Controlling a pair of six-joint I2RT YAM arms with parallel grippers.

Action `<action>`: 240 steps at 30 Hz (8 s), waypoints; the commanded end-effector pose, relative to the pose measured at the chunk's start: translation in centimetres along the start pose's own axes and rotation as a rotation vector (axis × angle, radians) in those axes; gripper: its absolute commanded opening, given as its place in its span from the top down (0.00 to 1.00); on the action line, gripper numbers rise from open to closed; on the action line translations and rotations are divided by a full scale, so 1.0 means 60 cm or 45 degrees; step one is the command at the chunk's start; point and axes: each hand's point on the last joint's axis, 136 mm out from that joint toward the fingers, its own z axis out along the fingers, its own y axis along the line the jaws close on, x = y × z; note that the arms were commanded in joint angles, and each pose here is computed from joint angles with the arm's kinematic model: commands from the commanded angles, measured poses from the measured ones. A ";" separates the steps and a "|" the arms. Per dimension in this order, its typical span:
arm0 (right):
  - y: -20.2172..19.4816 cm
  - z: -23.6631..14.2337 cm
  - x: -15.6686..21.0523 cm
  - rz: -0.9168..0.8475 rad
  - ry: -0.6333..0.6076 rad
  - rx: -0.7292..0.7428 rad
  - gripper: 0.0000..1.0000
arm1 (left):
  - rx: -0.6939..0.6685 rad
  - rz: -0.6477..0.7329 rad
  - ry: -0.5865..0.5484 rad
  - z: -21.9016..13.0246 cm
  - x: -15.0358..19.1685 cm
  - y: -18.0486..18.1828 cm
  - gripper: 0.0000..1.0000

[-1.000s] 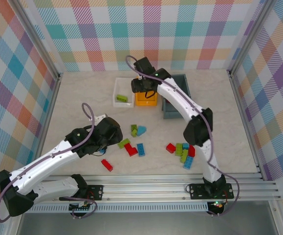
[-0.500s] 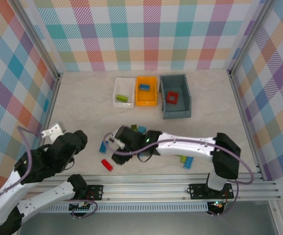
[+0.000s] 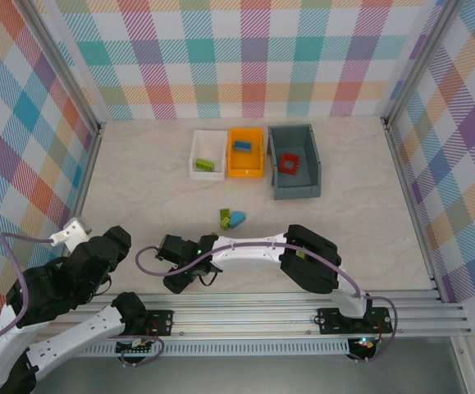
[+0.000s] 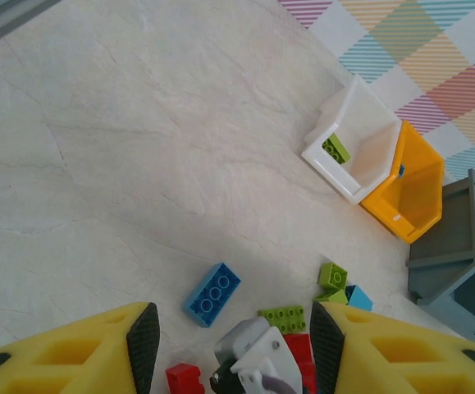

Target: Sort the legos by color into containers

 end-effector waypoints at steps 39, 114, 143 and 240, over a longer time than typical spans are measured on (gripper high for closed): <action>-0.699 -0.384 0.085 1.134 -0.219 0.721 0.75 | 0.474 0.440 0.611 0.164 0.267 -0.418 0.46; -0.241 -0.457 0.104 0.724 -0.525 0.035 0.34 | -0.271 1.436 1.290 0.383 0.407 -0.080 0.54; -0.236 -0.494 -0.076 0.564 -0.811 -0.048 0.35 | -0.073 0.739 0.749 0.525 0.091 -0.305 0.64; -0.663 -0.250 -0.176 0.981 -0.330 0.695 0.71 | 0.581 0.203 0.545 0.190 0.141 -0.295 0.35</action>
